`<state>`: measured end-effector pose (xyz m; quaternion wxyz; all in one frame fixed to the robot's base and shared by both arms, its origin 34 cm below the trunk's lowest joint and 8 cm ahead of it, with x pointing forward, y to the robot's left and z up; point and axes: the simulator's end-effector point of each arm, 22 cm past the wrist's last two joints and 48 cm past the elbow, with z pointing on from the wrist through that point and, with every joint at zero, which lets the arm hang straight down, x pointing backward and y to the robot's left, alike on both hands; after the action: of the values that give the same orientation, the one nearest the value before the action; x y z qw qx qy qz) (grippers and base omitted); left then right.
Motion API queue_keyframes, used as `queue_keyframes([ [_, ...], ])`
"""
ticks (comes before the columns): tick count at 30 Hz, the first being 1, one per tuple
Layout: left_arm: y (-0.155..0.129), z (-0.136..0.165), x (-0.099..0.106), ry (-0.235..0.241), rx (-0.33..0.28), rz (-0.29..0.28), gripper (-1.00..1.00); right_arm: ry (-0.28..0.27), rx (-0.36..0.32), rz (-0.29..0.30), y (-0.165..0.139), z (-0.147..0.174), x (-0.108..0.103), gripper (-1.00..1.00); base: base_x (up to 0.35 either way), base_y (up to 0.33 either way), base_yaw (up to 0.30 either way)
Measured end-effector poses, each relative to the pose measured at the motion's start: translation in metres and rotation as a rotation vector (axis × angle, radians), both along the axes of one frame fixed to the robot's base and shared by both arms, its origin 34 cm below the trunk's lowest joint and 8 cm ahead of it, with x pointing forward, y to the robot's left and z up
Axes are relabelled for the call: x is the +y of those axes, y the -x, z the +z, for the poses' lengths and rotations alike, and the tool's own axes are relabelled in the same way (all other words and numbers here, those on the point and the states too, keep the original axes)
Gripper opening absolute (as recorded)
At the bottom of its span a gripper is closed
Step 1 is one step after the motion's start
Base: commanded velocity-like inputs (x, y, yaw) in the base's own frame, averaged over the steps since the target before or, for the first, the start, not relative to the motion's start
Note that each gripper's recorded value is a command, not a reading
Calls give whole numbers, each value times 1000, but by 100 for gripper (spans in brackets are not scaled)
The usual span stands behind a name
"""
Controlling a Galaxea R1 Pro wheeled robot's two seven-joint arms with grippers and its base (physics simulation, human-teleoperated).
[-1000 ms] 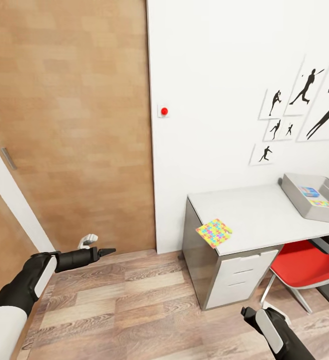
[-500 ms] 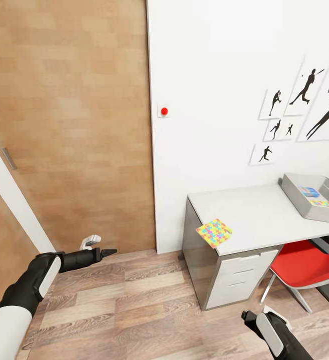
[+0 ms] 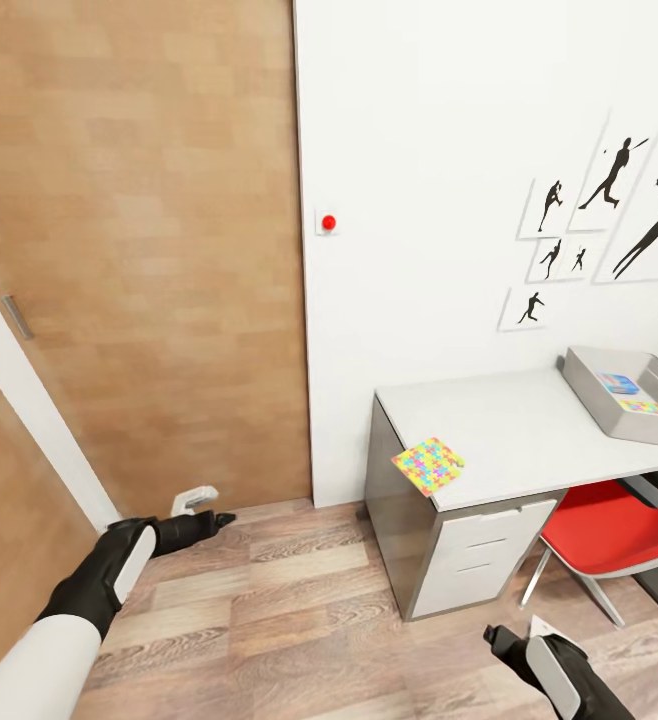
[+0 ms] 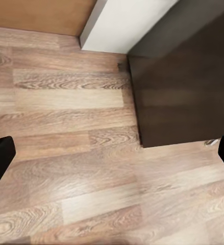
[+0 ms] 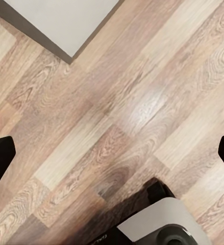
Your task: Put all the toys in the child's room - the three board games (two on the bed and one on the table), the two jigsaw puzzles on the table, and the tennis ball on the table - inside the toy box on the table in the child's room.
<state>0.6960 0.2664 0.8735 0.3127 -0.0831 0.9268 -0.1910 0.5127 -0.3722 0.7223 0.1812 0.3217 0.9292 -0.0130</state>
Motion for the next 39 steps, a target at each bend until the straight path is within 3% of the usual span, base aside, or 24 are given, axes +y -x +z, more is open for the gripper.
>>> queue_keyframes([
  [9, -1, -2, -6, 0, -1, 5, 100, -12, -18, 2, -3, 0, 1, 100, 0, 0, 0],
  [21, -6, 1, -4, -16, -31, 15, 100, -84, -105, 53, -5, 6, -13, 100, 83, -58, 0],
  [39, -7, 0, -13, -22, -38, 8, 100, -121, -145, 79, -6, 12, -22, 100, 40, -32, 0],
])
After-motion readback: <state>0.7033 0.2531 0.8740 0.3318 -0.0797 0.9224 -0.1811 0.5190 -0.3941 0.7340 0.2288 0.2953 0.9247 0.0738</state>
